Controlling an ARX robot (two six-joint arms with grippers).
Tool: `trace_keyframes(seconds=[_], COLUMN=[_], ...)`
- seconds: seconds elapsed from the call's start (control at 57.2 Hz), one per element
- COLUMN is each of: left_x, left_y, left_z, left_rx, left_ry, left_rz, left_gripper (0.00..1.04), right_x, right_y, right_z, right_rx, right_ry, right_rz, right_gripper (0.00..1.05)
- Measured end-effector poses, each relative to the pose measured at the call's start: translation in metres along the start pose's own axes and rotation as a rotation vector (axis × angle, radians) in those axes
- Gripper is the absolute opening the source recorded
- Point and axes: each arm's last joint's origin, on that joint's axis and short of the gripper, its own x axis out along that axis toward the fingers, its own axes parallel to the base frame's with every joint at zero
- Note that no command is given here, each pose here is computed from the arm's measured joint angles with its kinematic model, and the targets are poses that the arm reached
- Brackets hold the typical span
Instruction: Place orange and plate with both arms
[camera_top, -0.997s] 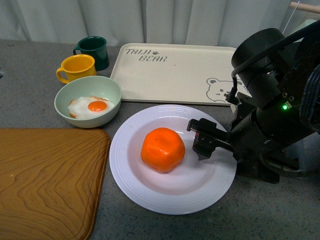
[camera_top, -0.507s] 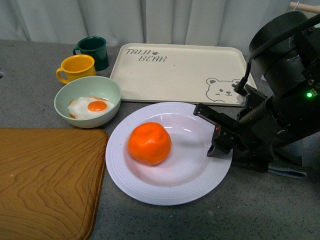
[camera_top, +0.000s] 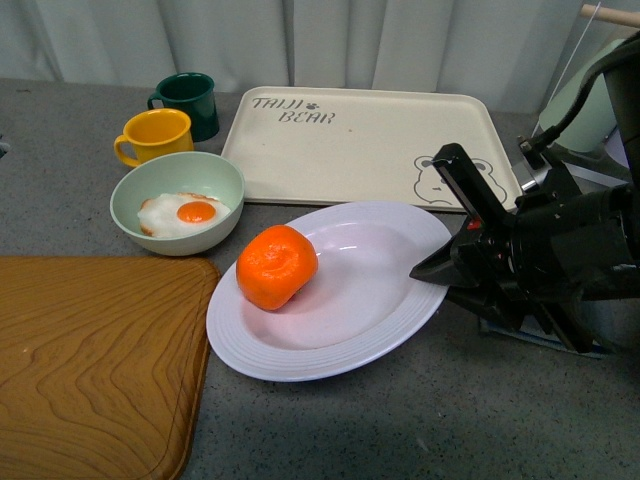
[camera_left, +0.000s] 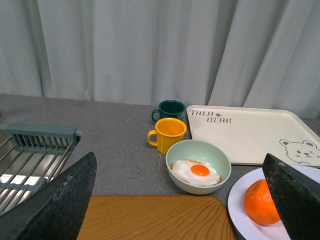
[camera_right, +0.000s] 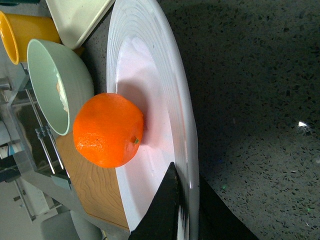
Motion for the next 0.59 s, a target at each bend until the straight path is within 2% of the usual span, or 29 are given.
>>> trace_keyframes(seconds=[0.262,0.402,0.594], left_x=[0.000,0.000,0.000], left_y=[0.000,0.000,0.000], left_z=[0.000,0.000,0.000], left_rx=[0.000,0.000,0.000], left_ry=[0.000,0.000,0.000], left_rz=[0.000,0.000,0.000], left_gripper=[0.98,0.98,0.98], right_x=[-0.013,-0.026,-0.028], right_y=[-0.014,-0.007,0.001], right_z=[0.011,0.025,0.047], right_rx=[0.013,-0.026,-0.043], right_ry=[-0.117,-0.182,-0.211], right_rz=[0.150,0.269,0.332], right_gripper=[0.01,0.01,0.01])
